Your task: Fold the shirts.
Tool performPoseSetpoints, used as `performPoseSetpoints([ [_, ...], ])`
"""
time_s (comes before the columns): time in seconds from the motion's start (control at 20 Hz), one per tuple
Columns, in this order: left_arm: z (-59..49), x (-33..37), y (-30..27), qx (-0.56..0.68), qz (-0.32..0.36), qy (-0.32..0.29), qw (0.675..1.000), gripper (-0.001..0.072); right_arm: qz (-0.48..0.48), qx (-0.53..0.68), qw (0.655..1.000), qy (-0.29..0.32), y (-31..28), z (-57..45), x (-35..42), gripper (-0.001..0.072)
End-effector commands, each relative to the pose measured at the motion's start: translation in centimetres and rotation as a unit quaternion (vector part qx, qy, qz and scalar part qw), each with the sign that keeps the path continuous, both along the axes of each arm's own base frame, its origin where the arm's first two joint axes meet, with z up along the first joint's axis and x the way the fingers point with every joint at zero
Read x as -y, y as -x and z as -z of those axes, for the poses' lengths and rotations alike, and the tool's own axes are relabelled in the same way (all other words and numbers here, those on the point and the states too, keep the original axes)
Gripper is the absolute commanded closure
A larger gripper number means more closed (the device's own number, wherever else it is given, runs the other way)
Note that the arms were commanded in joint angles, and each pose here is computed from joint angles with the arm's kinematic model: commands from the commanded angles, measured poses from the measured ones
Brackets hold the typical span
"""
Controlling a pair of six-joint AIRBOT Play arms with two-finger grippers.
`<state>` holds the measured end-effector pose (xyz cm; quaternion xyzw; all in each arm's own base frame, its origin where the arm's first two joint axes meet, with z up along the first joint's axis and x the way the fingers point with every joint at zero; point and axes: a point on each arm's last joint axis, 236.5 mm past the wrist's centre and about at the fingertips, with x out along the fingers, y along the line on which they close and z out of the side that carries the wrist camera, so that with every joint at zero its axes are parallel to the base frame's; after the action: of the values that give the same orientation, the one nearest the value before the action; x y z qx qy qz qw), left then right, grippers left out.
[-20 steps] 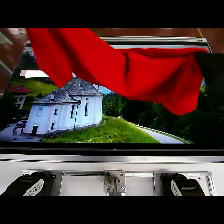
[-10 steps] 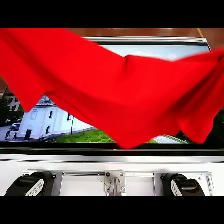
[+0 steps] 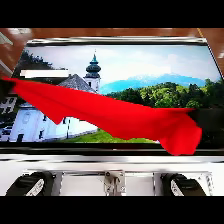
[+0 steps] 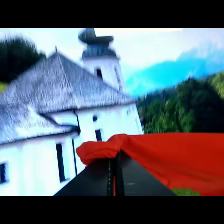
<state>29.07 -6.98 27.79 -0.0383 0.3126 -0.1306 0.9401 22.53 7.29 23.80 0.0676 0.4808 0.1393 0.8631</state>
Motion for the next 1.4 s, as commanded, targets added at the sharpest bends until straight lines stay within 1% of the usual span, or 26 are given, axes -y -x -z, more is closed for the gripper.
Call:
performPoseSetpoints([
  [0.0,6.3,1.8,-0.9,-0.060,0.008,0.047,0.997,0.0670,0.017,-0.018,1.000,-0.015,-6.8,5.7,-0.2,0.0654],
  [0.15,9.2,3.5,-2.8,-0.063,0.005,0.110,0.992,0.0670,0.018,0.027,0.998,-0.048,-15.6,9.1,-1.4,0.0654],
  [0.3,14.8,4.1,-2.4,-0.126,-0.002,0.127,0.984,0.0670,0.064,0.056,0.992,-0.092,-23.1,13.0,-1.7,0.0654],
  [0.4,18.4,4.0,-1.6,-0.165,-0.009,0.125,0.978,0.0670,0.096,0.035,0.987,-0.121,-25.5,16.3,-1.9,0.0653],
  [0.5,21.3,3.8,-0.9,-0.192,-0.018,0.125,0.973,0.0670,0.114,-0.020,0.982,-0.149,-25.9,20.2,-2.8,0.0653],
  [0.55,22.4,3.8,-0.6,-0.201,-0.022,0.125,0.971,0.0670,0.116,-0.044,0.979,-0.160,-25.7,21.5,-3.3,0.0623],
  [0.6,23.1,3.9,-0.3,-0.209,-0.024,0.130,0.969,0.0669,0.113,-0.066,0.976,-0.172,-25.2,22.2,-4.0,0.0350],
  [0.65,23.5,4.2,0.0,-0.215,-0.024,0.140,0.966,0.0669,0.103,-0.080,0.977,-0.170,-24.4,22.5,-4.2,0.0036],
  [0.7,23.6,4.5,0.0,-0.216,-0.025,0.150,0.964,0.0669,0.079,-0.096,0.979,-0.162,-23.2,22.4,-4.3,0.0024],
  [0.8,23.5,4.6,-0.3,-0.211,-0.028,0.159,0.964,0.0670,0.037,-0.148,0.978,-0.143,-19.7,21.7,-3.6,0.0025],
  [0.95,23.1,4.4,-1.1,-0.194,-0.034,0.161,0.967,0.0669,-0.005,-0.266,0.957,-0.111,-12.0,21.8,-2.1,0.0024],
  [1.0,23.1,4.4,-1.1,-0.192,-0.034,0.161,0.967,0.0669,-0.009,-0.299,0.948,-0.108,-9.4,22.8,-2.3,0.0024],
  [1.15,23.1,4.4,-1.1,-0.192,-0.034,0.161,0.967,0.0669,0.033,-0.345,0.926,-0.146,-3.9,27.6,-5.0,0.0025],
  [1.25,23.1,4.4,-1.1,-0.192,-0.034,0.161,0.967,0.0669,0.078,-0.339,0.918,-0.188,-2.4,30.6,-7.8,0.0024],
  [1.35,23.1,4.4,-1.1,-0.192,-0.034,0.161,0.967,0.0669,0.109,-0.329,0.913,-0.215,-2.0,32.5,-10.1,0.0024],
])
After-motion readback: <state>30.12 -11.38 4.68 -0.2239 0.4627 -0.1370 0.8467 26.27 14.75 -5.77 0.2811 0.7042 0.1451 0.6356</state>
